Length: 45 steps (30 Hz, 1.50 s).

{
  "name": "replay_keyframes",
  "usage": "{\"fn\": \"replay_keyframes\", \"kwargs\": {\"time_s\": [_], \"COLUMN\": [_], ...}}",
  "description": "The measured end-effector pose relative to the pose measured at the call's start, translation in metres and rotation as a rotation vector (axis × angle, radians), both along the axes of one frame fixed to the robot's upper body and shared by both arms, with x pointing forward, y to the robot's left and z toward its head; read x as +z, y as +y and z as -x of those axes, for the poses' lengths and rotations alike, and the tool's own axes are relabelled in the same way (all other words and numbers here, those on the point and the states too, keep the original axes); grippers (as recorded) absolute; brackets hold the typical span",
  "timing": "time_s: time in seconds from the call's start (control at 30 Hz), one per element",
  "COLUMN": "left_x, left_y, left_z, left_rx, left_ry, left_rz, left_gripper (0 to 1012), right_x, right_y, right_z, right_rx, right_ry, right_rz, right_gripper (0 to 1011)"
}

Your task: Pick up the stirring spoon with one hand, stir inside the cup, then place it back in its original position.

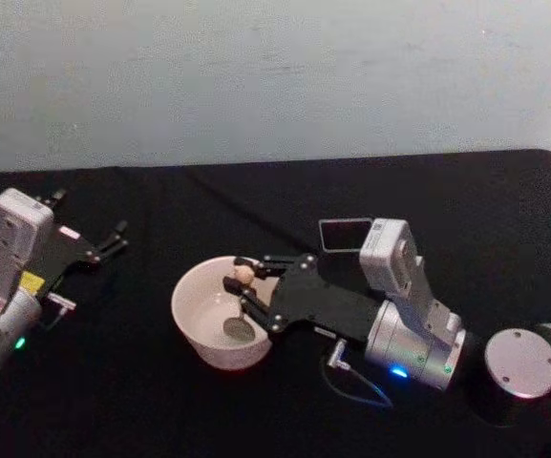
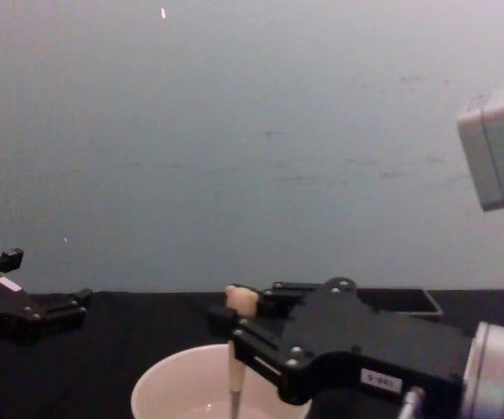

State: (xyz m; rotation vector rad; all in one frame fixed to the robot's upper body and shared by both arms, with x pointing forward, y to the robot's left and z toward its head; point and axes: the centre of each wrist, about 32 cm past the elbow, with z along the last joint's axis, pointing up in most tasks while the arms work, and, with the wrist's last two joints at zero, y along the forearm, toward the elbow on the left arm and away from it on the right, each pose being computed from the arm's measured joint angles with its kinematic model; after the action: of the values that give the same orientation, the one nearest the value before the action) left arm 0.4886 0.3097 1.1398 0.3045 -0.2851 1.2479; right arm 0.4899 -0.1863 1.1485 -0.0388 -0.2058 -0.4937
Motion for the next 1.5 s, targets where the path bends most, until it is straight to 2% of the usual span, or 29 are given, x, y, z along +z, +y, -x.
{"fn": "replay_keyframes", "kwargs": {"time_s": [0.33,0.57,0.9,1.37,1.5], "left_x": [0.0000,0.0000,0.0000,0.0000,0.0000], "left_y": [0.0000,0.0000,0.0000,0.0000,0.0000], "left_z": [0.0000,0.0000,0.0000,0.0000,0.0000], "left_rx": [0.000,0.000,0.000,0.000,0.000], "left_ry": [0.000,0.000,0.000,0.000,0.000], "left_rz": [0.000,0.000,0.000,0.000,0.000], "left_gripper": [1001,1001,1001,1001,1001], "right_x": [0.005,0.005,0.006,0.007,0.012], "right_y": [0.017,0.025,0.019,0.014,0.012], "right_z": [-0.005,-0.019,-0.030,-0.028,-0.028], "right_rx": [0.023,-0.020,-0.076,-0.088,-0.092], "right_ry": [-0.011,-0.005,-0.007,0.002,-0.006], "right_rz": [-0.030,-0.039,-0.043,-0.057,-0.070], "right_gripper": [213,212,213,213,213]}}
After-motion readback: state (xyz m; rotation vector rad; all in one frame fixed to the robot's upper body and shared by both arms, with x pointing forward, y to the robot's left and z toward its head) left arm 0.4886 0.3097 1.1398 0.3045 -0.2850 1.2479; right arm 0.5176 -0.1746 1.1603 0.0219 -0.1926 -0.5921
